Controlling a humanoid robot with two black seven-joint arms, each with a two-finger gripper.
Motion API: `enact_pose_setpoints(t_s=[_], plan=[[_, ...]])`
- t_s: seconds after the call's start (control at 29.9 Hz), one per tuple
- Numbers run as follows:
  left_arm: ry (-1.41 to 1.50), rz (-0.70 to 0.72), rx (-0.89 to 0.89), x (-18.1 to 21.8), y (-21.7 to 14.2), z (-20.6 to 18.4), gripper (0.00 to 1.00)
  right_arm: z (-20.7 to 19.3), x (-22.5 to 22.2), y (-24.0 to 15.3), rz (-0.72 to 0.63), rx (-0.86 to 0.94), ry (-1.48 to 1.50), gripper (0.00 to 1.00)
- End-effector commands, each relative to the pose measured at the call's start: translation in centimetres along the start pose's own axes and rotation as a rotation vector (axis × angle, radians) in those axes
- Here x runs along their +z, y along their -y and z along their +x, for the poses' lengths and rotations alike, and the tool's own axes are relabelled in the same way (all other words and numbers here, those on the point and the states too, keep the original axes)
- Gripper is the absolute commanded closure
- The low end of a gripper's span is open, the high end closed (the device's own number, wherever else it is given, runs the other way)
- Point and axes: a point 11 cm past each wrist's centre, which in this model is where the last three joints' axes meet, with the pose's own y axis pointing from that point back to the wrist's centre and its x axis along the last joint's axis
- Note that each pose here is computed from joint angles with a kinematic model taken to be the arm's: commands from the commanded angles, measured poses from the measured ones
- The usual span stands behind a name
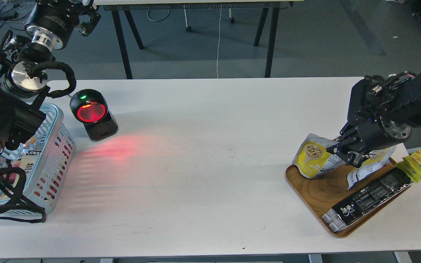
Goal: Scan snack and place in basket
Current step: 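Lift the yellow snack bag and carry it toward the barcode scanner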
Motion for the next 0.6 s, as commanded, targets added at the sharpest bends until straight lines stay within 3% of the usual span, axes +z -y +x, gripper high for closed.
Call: enact_pose_setpoints(t_s=[0.0, 0.3, 0.57], plan=[[0.000, 0.000, 0.000, 0.0, 0.0, 0.0, 0.00, 2.7, 0.7, -1.3, -0.031, 0.073, -0.026, 1.00], [0.002, 0.001, -0.003, 0.1, 0.1, -0.1, 0.00, 11.5, 1.3, -2.2, -0.062, 0.193, -0.155, 1.00], [0.009, -0.008, 0.002, 0.7, 0.0, 0.1, 0.00, 17.5, -1.9, 0.2, 0.032, 0.285, -0.240, 1.00]])
